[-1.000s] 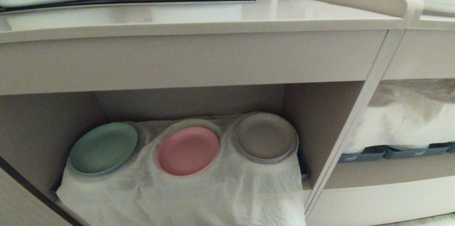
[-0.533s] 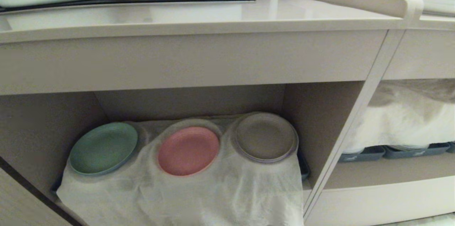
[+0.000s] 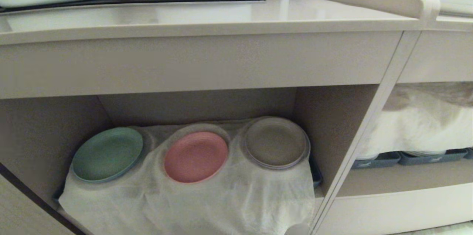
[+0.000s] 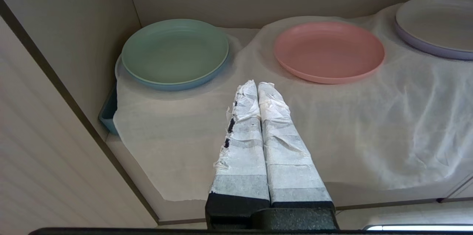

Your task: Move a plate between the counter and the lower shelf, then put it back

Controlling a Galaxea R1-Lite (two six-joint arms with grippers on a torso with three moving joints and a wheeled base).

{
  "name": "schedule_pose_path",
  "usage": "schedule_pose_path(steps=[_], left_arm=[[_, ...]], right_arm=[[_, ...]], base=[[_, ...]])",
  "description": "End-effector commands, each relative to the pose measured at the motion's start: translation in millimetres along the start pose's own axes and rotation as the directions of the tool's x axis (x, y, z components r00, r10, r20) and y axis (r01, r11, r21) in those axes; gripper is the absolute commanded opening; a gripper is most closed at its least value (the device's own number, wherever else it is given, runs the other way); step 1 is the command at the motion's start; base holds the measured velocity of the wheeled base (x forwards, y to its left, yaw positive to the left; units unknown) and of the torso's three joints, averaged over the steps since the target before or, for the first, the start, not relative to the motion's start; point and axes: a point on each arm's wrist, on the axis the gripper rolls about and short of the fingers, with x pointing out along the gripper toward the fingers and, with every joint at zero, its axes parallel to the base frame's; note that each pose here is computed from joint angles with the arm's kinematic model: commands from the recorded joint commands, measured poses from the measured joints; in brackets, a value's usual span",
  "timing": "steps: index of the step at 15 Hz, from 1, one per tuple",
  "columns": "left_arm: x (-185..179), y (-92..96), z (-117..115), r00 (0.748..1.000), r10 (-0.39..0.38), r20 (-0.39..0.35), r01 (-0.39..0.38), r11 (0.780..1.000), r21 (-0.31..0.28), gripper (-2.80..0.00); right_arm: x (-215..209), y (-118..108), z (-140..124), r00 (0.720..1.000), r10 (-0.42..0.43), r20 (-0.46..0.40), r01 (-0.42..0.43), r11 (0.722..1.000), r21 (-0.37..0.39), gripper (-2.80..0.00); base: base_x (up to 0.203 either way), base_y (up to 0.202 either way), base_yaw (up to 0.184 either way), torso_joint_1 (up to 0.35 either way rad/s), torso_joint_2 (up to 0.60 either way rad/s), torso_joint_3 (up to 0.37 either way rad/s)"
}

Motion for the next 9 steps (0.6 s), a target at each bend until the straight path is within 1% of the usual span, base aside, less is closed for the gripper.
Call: schedule_pose_path(steps=[1,9], left_arm=[[-0.1,0.0,0.0,1.000,0.000,0.001,0.000,1.000,0.000,-2.80],[-0.1,0.0,0.0,1.000,0.001,0.001,-0.001,1.000,0.000,-2.80]], right_arm=[[0.1,0.0,0.1,1.000,-0.001,0.000,0.001,1.000,0.001,-2.80],[0.1,-0.1,0.0,1.000,-0.004,-0.002,0.004,1.000,-0.001,-2.80]], base=[[0.000,0.000,0.000,0.000,0.00,0.000],[0.000,0.000,0.000,0.000,0.00,0.000]])
